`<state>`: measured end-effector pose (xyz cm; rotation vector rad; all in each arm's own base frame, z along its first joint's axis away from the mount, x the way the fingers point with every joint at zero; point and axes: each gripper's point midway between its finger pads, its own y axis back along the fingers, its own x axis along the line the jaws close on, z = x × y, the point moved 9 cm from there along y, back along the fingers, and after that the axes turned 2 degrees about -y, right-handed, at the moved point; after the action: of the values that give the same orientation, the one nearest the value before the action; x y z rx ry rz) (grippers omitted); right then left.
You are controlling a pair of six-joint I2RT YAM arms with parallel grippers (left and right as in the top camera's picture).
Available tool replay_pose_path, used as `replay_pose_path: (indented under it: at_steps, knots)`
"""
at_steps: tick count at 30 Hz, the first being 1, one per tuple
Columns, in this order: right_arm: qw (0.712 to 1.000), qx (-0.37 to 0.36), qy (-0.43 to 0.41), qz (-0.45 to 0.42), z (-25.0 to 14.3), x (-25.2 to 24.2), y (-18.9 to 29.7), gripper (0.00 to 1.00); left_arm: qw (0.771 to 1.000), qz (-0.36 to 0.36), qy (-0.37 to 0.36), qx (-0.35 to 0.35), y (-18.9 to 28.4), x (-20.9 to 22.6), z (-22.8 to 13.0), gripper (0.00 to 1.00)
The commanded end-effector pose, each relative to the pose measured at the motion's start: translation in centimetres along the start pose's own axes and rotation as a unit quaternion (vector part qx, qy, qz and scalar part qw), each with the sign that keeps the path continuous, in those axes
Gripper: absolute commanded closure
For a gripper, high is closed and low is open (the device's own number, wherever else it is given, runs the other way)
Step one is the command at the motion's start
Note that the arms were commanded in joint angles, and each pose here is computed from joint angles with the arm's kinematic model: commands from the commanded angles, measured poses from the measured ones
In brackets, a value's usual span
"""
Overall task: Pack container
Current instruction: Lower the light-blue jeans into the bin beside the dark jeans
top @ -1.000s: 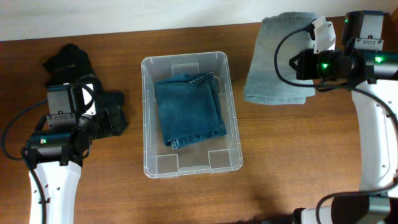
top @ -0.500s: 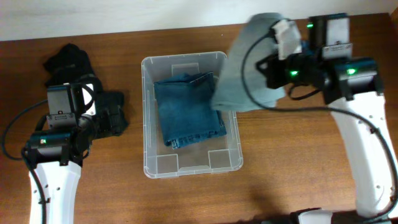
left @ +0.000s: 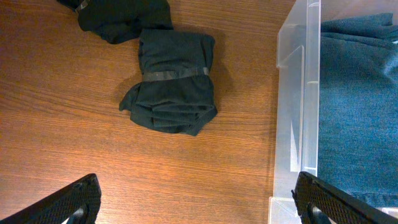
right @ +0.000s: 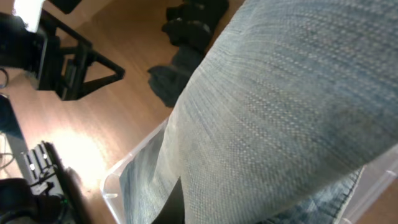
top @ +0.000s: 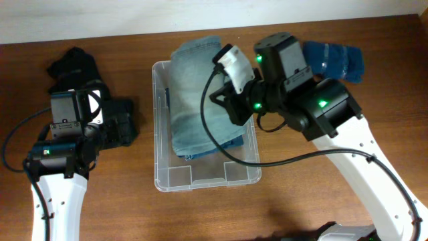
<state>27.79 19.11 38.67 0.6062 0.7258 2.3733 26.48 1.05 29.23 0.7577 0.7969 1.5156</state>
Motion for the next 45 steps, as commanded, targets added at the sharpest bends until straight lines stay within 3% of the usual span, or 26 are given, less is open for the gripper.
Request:
replay_pose_path:
  at_steps: [1,10,15,22,23,24,27,32,38,42,43,44,45]
  knots:
    - [1.0,-0.009,-0.004,0.004,0.8,1.0,-0.2,0.96,1.0,-0.002,0.004,-0.007,0.3,-0.1,0.4,0.01]
    - [0.99,0.087,-0.112,0.019,-2.3,1.3,-4.9,0.96,1.0,-0.002,0.004,-0.008,0.3,-0.1,0.4,0.01]
    - [0.971,0.161,-0.178,0.009,-6.1,1.0,-8.4,0.96,1.0,-0.002,0.004,-0.008,0.3,-0.1,0.4,0.01]
    - [0.956,0.215,-0.201,0.001,-9.4,0.4,-9.7,0.94,1.0,-0.002,0.004,-0.007,0.3,-0.1,0.4,0.01]
    - [0.953,0.222,-0.204,0.0,-9.6,0.4,-9.6,0.81,1.0,-0.002,0.004,-0.007,0.3,-0.1,0.4,0.01]
    - [0.953,0.225,-0.205,0.0,-9.6,0.4,-9.6,0.76,1.0,-0.002,0.004,-0.007,0.3,-0.1,0.4,0.01]
    - [0.948,0.239,-0.21,-0.003,-10.0,0.5,-9.4,0.02,1.0,-0.002,0.004,-0.007,0.3,-0.1,0.4,0.01]
    - [0.95,0.227,-0.208,-0.052,-9.6,-0.2,-8.9,0.02,1.0,-0.002,0.004,-0.007,0.3,-0.1,0.4,0.01]
    - [0.967,0.14,-0.135,-0.166,-4.7,-1.1,-5.7,0.02,1.0,-0.001,0.004,-0.003,0.3,-0.1,0.3,0.0]
    - [0.979,0.088,-0.1,-0.157,-1.8,-0.5,-4.4,0.01,1.0,-0.001,0.004,0.001,0.3,-0.1,0.2,0.01]
    - [0.981,0.079,-0.089,-0.155,-1.5,-0.5,-4.4,0.07,1.0,-0.001,0.004,0.002,0.3,-0.1,0.1,0.01]
    - [0.982,0.073,-0.079,-0.153,-1.3,-0.5,-4.4,0.35,1.0,-0.001,0.004,0.002,0.3,-0.1,0.1,0.01]
    - [0.983,0.069,-0.075,-0.155,-1.1,-0.6,-4.6,0.52,1.0,-0.001,0.004,0.002,0.3,-0.1,0.1,0.01]
